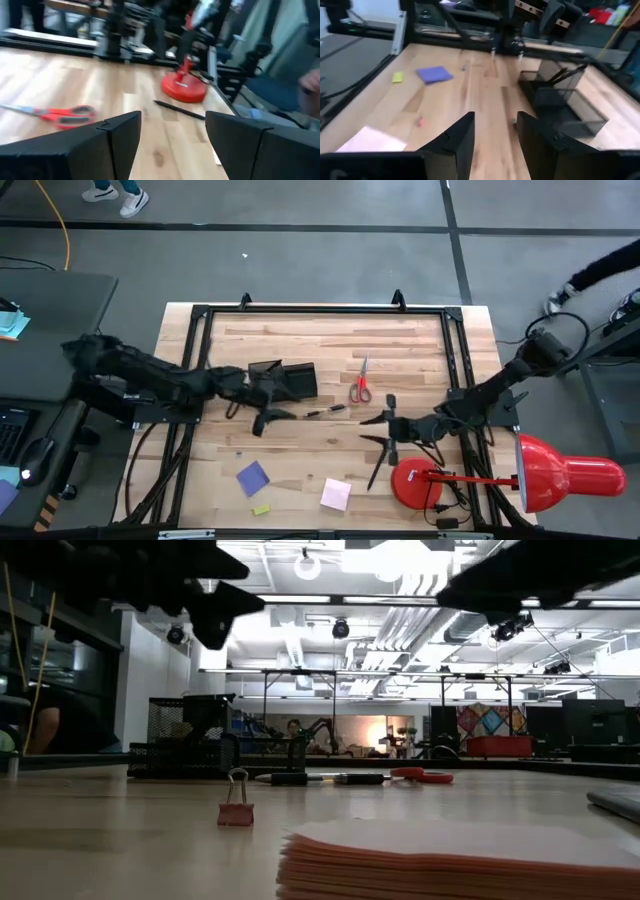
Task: Pick and place office supplies into organizer
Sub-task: Put the pen black into the desk organizer
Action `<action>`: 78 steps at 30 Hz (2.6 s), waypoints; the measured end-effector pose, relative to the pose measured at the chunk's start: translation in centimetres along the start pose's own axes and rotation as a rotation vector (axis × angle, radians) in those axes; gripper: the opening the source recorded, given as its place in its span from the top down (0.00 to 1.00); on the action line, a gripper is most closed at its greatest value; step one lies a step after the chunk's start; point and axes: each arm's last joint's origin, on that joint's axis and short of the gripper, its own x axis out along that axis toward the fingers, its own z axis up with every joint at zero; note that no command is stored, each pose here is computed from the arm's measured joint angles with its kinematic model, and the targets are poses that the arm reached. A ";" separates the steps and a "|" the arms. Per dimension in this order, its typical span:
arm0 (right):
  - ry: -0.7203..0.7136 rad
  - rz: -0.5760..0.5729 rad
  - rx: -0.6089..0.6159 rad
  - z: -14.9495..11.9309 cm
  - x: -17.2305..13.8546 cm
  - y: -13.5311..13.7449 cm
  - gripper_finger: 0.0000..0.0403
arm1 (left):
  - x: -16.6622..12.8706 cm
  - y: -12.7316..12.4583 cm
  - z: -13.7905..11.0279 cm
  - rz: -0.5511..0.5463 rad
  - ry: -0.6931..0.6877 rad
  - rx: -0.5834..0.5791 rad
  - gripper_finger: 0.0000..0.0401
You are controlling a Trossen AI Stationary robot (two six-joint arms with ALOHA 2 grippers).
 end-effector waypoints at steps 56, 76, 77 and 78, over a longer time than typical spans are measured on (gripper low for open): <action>0.264 0.484 -0.014 -9.3 -3.3 -1.8 0.66 | 3.1 0.4 -0.1 0.034 -0.104 0.010 0.48; 0.314 0.496 -0.052 -11.3 -2.0 -1.8 0.66 | 3.1 0.4 -0.1 0.035 -0.103 0.026 0.48; 0.311 0.503 -0.055 -11.4 -1.8 -1.8 0.66 | 3.1 0.4 -0.1 0.035 -0.103 0.025 0.48; 0.319 0.506 -0.060 -11.7 -1.8 -1.7 0.66 | 3.1 0.4 -0.1 0.035 -0.103 0.025 0.48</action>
